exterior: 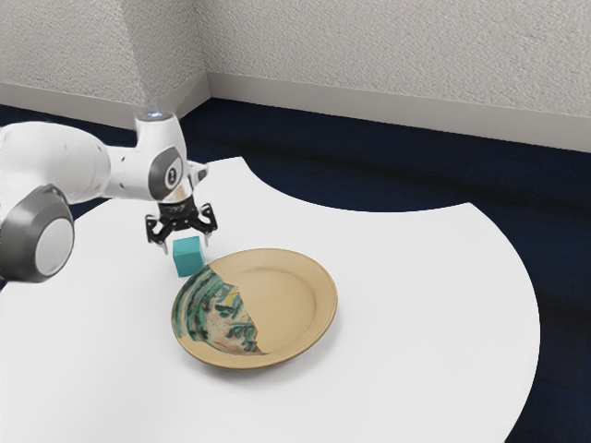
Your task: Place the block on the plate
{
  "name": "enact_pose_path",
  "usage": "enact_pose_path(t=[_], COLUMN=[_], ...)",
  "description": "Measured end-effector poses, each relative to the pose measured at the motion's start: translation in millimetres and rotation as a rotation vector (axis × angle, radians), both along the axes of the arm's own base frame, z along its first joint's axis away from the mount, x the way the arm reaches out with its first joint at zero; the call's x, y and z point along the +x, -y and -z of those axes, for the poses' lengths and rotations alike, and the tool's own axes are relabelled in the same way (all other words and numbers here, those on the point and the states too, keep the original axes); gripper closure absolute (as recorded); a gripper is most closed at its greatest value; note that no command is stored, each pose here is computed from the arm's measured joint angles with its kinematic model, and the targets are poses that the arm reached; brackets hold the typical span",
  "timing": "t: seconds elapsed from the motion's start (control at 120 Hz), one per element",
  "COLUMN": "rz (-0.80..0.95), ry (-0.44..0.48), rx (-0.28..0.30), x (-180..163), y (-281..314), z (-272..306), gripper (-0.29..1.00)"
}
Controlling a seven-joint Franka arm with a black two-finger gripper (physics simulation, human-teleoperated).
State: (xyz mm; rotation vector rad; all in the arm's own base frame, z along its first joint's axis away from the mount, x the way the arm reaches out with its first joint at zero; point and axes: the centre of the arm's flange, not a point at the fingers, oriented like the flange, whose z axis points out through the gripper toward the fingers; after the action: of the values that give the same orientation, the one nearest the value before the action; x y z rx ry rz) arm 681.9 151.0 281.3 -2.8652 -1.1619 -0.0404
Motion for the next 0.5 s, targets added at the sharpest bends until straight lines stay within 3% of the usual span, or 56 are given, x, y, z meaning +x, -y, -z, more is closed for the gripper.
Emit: enact_pose_path(t=[0.325, 0.5], rz=[-0.053, -0.069], ry=[0.009, 0.010], rx=[0.009, 0.002], x=[4, 3], y=[-2, 3], z=[20, 21], gripper=[0.01, 0.13])
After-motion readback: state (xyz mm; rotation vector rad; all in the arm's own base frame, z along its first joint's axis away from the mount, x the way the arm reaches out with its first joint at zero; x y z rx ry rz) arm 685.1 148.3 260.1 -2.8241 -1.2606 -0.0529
